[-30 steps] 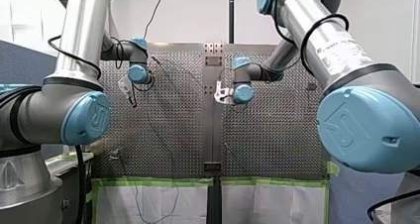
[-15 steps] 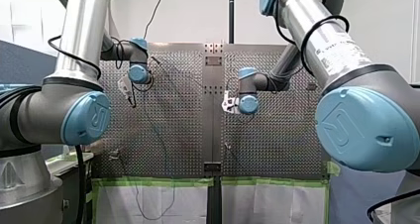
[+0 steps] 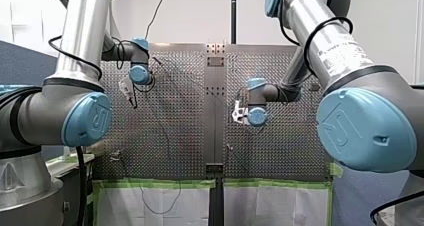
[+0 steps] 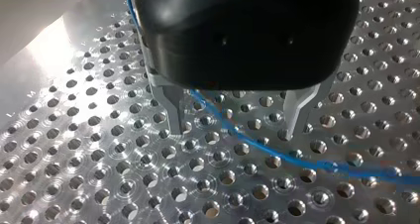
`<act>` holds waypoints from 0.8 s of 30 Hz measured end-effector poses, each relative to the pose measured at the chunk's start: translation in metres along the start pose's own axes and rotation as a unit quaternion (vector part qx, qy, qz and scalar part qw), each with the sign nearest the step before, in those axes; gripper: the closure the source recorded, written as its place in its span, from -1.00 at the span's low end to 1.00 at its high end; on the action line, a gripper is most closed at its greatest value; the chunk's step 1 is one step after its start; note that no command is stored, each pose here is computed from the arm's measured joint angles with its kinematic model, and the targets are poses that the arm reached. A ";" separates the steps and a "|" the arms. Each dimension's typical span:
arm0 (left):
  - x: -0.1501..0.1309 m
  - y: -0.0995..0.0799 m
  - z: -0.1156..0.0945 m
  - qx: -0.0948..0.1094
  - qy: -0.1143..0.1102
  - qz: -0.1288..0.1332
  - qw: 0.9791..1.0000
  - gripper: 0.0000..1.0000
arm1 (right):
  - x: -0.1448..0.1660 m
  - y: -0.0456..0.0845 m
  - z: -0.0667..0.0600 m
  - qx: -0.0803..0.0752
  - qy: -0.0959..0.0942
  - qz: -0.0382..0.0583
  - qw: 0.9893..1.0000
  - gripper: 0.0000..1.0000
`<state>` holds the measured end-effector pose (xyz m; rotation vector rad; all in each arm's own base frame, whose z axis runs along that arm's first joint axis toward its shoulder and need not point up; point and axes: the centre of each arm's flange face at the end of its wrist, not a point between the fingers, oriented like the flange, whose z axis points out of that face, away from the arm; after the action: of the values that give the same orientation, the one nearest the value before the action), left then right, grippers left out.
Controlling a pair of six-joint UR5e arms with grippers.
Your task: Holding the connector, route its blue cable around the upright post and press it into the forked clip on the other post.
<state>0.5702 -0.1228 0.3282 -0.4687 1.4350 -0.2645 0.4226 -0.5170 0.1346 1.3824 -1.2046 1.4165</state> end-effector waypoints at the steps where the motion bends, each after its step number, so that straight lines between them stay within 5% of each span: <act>1: 0.000 0.000 0.000 0.000 0.000 0.000 1.000 -1.00 | -0.002 0.003 -0.001 -0.003 0.000 0.001 1.000 1.00; 14: 0.002 -0.001 -0.002 -0.001 0.006 0.002 1.000 -1.00 | -0.059 0.035 -0.021 -0.041 -0.018 -0.001 0.999 1.00; 19: 0.002 -0.001 -0.002 -0.002 0.006 0.002 1.000 -1.00 | -0.096 0.043 -0.038 -0.056 -0.037 -0.005 0.998 1.00; 24: 0.002 -0.001 -0.002 -0.003 0.005 0.003 1.000 -1.00 | -0.138 0.048 -0.062 -0.054 -0.061 -0.014 0.997 1.00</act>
<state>0.5683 -0.1248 0.3267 -0.4691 1.4479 -0.2589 0.3731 -0.4581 -0.0036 1.4207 -1.3144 1.2435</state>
